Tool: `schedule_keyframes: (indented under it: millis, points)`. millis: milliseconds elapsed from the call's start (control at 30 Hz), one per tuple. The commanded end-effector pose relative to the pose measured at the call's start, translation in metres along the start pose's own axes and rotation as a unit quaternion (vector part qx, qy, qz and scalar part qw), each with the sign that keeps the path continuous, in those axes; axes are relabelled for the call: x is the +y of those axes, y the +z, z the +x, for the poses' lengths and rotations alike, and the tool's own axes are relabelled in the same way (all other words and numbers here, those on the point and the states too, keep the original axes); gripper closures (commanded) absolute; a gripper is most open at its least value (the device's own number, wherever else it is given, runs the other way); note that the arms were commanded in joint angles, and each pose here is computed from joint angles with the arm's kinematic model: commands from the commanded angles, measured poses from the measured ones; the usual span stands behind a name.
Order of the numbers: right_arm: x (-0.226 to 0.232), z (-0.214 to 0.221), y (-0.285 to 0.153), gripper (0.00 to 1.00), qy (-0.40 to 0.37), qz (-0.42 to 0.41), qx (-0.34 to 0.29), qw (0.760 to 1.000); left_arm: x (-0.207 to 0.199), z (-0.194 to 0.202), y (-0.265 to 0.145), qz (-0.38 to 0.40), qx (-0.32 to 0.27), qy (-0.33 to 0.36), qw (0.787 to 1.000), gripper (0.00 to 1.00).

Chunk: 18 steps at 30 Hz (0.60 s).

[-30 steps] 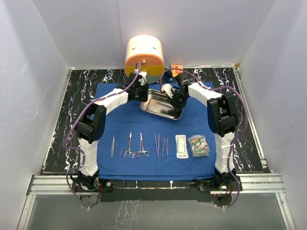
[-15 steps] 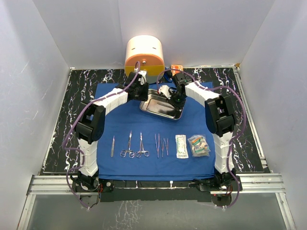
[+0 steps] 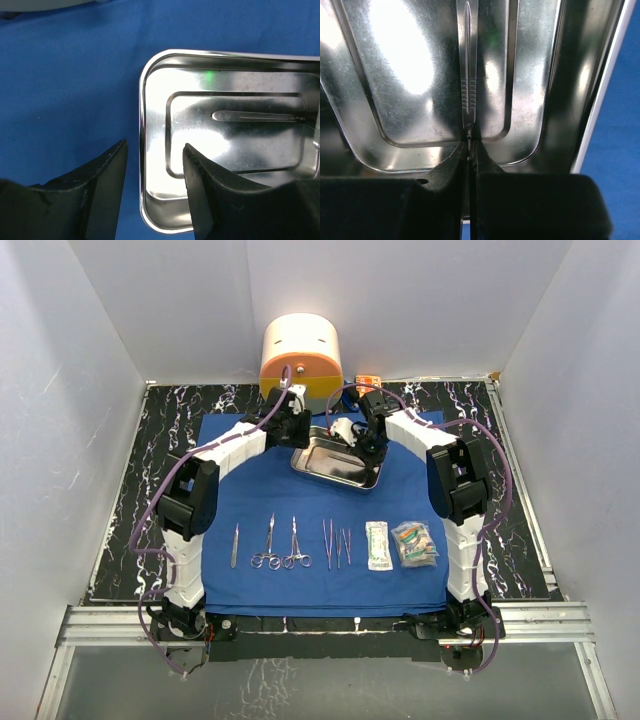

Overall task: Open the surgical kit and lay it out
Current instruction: Pick up the medical item from the container.

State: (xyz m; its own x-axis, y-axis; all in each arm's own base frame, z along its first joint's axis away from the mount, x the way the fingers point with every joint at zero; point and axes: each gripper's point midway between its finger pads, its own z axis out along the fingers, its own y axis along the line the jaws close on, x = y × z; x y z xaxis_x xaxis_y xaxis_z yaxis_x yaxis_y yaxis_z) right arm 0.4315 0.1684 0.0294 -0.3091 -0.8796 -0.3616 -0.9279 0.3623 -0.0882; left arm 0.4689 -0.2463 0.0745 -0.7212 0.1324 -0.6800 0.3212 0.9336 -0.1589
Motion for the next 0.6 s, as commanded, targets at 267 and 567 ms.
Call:
schedule_keyframes:
  millis: [267,567]
  points:
    - [-0.014,-0.043,-0.030,1.00,0.002,0.005,-0.090,0.996,-0.017,-0.064,-0.053,0.072,-0.080,-0.010,0.994,0.46]
    - [-0.015,-0.067,-0.055,1.00,0.018,0.003,-0.146,0.989,-0.005,-0.079,-0.078,0.175,-0.102,-0.062,0.977,0.46]
